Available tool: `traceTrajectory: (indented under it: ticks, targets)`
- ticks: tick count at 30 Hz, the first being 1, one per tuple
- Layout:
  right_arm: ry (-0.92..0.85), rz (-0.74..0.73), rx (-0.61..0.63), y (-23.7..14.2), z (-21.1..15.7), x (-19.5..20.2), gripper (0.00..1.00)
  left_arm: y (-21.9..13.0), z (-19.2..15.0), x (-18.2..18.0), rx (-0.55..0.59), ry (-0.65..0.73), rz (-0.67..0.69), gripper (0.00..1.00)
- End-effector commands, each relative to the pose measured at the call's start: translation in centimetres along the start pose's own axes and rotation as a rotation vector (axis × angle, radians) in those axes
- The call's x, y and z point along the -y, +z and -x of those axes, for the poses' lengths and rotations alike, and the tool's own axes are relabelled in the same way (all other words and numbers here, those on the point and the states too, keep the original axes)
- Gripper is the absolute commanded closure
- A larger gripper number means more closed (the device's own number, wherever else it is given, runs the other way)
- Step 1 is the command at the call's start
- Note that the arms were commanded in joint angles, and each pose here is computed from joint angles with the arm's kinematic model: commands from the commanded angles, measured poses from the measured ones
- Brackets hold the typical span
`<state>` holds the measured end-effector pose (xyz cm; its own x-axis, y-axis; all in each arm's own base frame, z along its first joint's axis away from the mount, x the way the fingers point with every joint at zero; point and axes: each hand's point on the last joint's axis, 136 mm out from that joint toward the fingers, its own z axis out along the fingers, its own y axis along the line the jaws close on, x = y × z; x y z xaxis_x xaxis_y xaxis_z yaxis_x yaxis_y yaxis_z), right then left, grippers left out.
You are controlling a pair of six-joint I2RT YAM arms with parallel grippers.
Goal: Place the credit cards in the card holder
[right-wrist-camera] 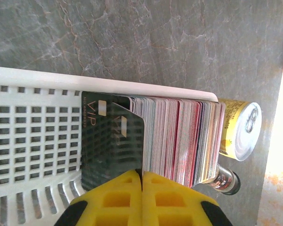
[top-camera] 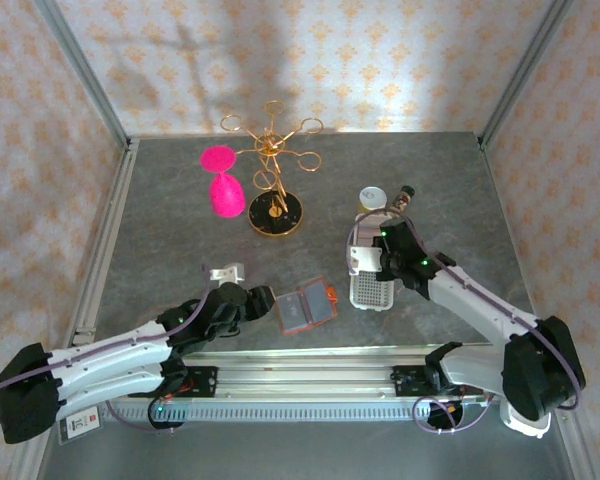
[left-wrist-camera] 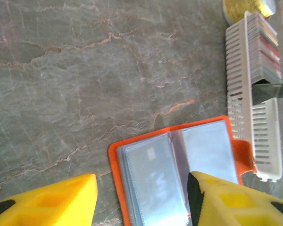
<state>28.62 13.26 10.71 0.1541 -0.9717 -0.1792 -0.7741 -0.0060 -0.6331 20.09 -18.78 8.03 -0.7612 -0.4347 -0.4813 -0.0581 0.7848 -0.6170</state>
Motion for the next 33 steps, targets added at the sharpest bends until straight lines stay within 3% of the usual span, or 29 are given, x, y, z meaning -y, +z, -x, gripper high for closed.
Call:
traceTrajectory:
  ticks: [1,9,14,19,28,33]
  targets:
    - [0.048,0.006,-0.019,-1.1,-0.5,-1.2,1.0,0.3,-0.1,0.8,-0.029,-0.018,-0.01,0.43]
    - [0.279,-0.015,0.207,-5.9,4.2,0.1,1.0,1.2,-1.5,1.1,-0.102,-0.023,0.041,0.34]
    - [0.605,-0.069,0.373,-8.9,6.9,3.8,1.0,1.6,-1.8,1.3,-0.082,-0.013,0.114,0.33]
    - [1.065,-0.036,0.516,-11.1,8.5,7.0,1.0,2.1,-2.9,1.4,-0.09,0.003,0.174,0.39]
    - [1.5,0.492,0.588,-9.8,12.5,1.5,1.0,3.1,-4.4,1.2,-0.119,0.018,0.26,0.38]
    - [1.588,0.597,0.547,-8.7,12.5,-0.9,1.0,3.9,-5.1,1.6,-0.141,0.029,0.277,0.39]
